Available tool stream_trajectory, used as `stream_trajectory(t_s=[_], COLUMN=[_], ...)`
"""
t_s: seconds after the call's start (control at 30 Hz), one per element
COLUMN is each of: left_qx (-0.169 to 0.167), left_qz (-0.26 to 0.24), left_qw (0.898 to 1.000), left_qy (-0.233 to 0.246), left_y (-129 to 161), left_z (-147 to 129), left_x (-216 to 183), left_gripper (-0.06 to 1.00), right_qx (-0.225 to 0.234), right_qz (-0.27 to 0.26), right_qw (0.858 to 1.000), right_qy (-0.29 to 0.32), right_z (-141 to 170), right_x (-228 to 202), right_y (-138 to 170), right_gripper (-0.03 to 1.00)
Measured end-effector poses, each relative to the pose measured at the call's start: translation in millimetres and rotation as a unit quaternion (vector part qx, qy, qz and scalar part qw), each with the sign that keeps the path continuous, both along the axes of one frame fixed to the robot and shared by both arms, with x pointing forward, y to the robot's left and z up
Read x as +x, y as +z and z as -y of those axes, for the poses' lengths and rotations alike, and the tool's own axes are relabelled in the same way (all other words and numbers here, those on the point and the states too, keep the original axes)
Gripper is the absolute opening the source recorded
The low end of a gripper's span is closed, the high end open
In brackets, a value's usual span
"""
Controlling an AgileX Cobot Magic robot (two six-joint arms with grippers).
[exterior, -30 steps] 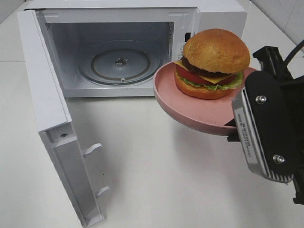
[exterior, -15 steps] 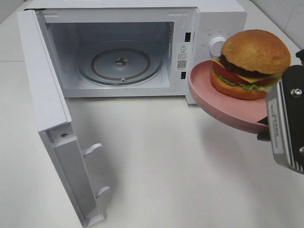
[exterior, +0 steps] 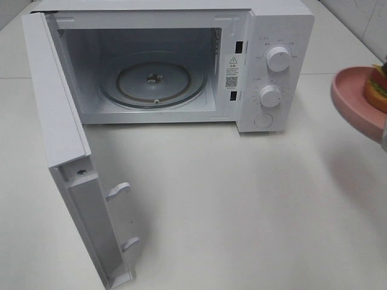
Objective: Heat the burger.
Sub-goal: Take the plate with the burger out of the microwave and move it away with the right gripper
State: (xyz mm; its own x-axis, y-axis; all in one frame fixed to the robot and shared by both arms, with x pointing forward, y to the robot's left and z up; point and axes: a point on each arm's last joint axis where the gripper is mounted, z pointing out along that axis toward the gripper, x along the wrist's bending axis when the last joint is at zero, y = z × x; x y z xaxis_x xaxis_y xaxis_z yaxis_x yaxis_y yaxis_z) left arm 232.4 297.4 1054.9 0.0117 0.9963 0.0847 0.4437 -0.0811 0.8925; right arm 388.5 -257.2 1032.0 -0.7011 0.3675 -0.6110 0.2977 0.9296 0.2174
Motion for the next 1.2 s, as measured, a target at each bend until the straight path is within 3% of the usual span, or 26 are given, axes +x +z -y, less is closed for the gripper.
stream_trajectory(t_s=[0.37, 0.43, 0.53, 0.6, 0.87, 1.2], left_qx=[0.000, 0.000, 0.000, 0.000, 0.000, 0.000], left_qz=[0.000, 0.000, 0.000, 0.000, 0.000, 0.000], left_qw=[1.000, 1.000, 1.000, 1.000, 1.000, 1.000], left_qy=[0.000, 0.000, 0.000, 0.000, 0.000, 0.000], left_y=[0, 0, 0, 0, 0, 0], left_z=[0, 0, 0, 0, 0, 0], left_x=[0, 0, 0, 0, 0, 0], left_gripper=[0.99, 0.99, 0.99, 0.99, 0.99, 0.99], right_qx=[-0.005, -0.006, -0.006, -0.013, -0.026, 0.004], right_qz=[0.012, 0.009, 0.009, 0.010, 0.000, -0.032], right_qw=[0.992, 0.985, 0.983, 0.972, 0.959, 0.936], right_qy=[-0.125, -0.170, -0.186, -0.233, -0.282, -0.352], right_z=[28, 36, 39, 46, 49, 43], right_x=[3, 0, 0, -2, 9, 36], right_y=[-7, -12, -14, -17, -28, -62], right_gripper=[0.06, 0.06, 0.06, 0.06, 0.06, 0.07])
